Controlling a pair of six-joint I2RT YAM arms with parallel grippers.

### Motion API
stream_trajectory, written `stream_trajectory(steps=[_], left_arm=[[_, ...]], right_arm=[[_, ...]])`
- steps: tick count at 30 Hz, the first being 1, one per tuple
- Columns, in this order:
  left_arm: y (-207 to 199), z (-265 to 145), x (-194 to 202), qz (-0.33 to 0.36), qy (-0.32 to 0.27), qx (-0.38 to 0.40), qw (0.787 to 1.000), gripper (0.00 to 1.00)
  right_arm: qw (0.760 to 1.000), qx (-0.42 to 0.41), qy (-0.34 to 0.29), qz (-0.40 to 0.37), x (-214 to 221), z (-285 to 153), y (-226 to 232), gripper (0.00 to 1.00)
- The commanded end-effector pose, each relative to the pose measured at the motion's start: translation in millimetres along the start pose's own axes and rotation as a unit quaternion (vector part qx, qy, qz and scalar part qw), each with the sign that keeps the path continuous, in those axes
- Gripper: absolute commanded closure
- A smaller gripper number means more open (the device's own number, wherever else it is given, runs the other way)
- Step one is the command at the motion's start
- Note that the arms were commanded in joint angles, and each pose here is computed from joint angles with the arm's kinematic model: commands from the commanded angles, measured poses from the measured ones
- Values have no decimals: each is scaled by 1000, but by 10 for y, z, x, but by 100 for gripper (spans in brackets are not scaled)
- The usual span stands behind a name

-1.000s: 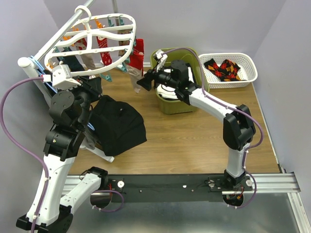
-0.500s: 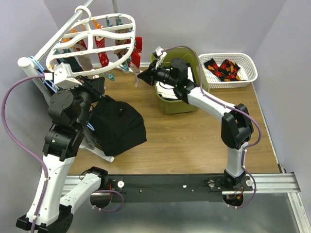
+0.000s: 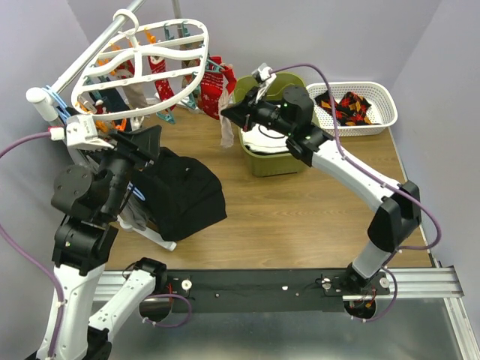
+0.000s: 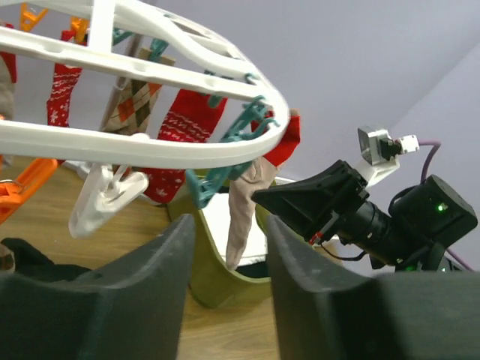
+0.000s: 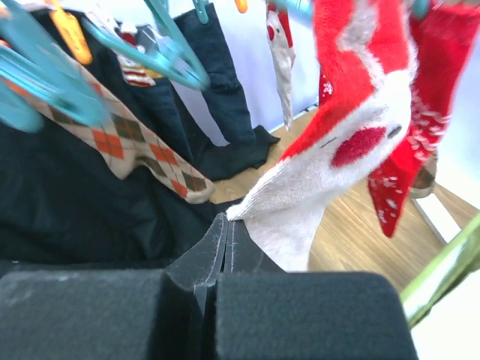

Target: Remove the socks clipped to the hanger

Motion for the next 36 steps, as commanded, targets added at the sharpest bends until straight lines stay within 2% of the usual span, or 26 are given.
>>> stream_trajectory(steps=[1,2,3,5,9,12,13,17,18,20,24,27,33,35,36], left_arm=[[-109,-204,-103,19,-16,74,997,63],[-163,-234,-144,23,-24,103,994,73],[-214,-259,-153,25,-19,133,991,78],[-303,-280,-234,20,-25,166,986,78],[-428,-166,-273,4,-5,210,978,64],[-476,86,-164,-15,42,230,972,55],[-472,253,-67,-22,68,231,970,55],[-617,488,113,-49,110,242,963,54],[-644,544,120,-55,94,208,972,53],[-805,584,157,-65,93,202,973,52],[-800,765,209,-85,74,95,989,51],[-722,800,268,-112,56,31,992,51],[-675,798,257,-144,22,-4,989,50],[-684,845,290,-145,29,-14,989,41],[-691,870,302,-153,30,-19,988,41]], right_arm=[[999,37,22,7,-63,-176,109,99],[999,39,25,6,-77,-195,131,99],[999,42,31,8,-86,-236,174,99],[998,49,35,8,-96,-280,203,99],[997,55,49,10,-102,-388,309,99],[997,50,54,12,-116,-441,397,99],[997,47,56,12,-108,-450,420,99],[997,42,59,14,-97,-500,512,99],[997,39,58,16,-106,-521,549,99],[997,42,60,18,-93,-541,560,99],[997,49,62,16,-87,-586,594,99],[996,56,63,14,-80,-612,594,99],[995,64,71,7,-49,-625,580,99],[996,62,70,7,-58,-634,595,99],[996,60,69,5,-70,-641,606,99]])
Point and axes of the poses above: each gripper's point midway between its finger pads, its own z axis out along the fingers, its own y axis along the line the jaws close on, x = y × z, the point moved 10 cm from there along -z, back along the fingers, and after that the axes turned 4 degrees about z, right-handed, at the moved point
